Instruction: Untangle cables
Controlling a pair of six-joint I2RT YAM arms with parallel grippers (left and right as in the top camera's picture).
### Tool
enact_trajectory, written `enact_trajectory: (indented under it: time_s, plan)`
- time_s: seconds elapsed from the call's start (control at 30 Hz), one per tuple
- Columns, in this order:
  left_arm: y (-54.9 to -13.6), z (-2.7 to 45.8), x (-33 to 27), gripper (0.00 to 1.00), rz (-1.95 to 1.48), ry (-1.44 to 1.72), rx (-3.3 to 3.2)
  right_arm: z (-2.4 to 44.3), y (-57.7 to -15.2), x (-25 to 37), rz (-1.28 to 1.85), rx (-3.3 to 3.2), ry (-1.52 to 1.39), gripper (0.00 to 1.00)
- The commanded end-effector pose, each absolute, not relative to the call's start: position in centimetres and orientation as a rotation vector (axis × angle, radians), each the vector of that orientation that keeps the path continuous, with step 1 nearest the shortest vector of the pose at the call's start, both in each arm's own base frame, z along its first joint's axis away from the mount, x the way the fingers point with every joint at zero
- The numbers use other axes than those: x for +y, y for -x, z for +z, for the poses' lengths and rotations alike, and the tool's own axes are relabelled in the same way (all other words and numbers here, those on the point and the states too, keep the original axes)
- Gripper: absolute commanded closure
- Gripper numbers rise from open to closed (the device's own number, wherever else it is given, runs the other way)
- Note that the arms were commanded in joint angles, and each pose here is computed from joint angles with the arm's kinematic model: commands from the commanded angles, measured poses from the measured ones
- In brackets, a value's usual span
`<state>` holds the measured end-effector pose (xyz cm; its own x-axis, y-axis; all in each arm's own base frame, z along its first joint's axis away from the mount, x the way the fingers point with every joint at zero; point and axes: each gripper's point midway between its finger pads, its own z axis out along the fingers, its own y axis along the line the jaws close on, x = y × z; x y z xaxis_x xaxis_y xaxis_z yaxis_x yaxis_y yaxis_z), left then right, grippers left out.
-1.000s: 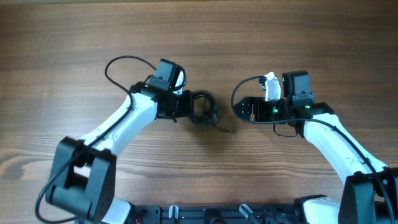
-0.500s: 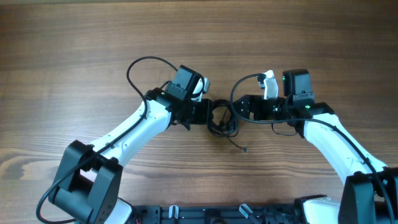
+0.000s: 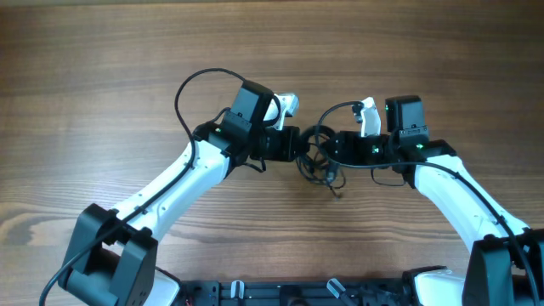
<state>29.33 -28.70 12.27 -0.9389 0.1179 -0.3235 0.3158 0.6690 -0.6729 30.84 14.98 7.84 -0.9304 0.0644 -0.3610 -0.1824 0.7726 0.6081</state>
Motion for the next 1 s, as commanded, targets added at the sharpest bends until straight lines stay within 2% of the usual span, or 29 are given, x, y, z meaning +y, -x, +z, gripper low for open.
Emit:
enact_trajectory:
  time_s: [0.0, 0.07, 0.13, 0.33, 0.6, 0.8, 0.97]
  plan:
    - [-27.9, 13.5, -28.6, 0.96, -1.224, -0.379, 2.644, 3.7, -31.1, 8.5, 0.45, 2.742, -0.362, 0.45]
    - [-28.1, 12.4, -27.0, 0.96, -1.157, -0.31, 2.71, 2.6, -29.9, 5.0, 0.193, 2.752, -0.629, 0.44]
    - [-28.1, 11.8, -25.6, 0.96, -1.111, -0.311, 2.741, 2.3, -29.1, 3.3, 0.071, 2.743, -0.727, 0.44]
    - [-28.7, 11.0, -22.5, 0.96, -1.064, -0.22, 2.796, 2.3, -28.9, 3.2, 0.065, 2.738, -0.764, 0.44]
    - [-29.1, 10.3, -21.4, 0.96, -0.973, -0.185, 2.818, 2.2, -28.7, 3.1, 0.059, 2.745, -0.77, 0.46]
    - [-29.7, 8.4, -17.4, 0.96, -0.666, -0.073, 2.892, 2.1, -28.3, 2.5, 0.007, 2.74, -0.808, 0.49]
    - [-30.5, 9.1, -14.9, 0.96, -0.643, 0.033, 2.871, 2.1, -28.2, 2.2, -0.016, 2.735, -0.826, 0.49]
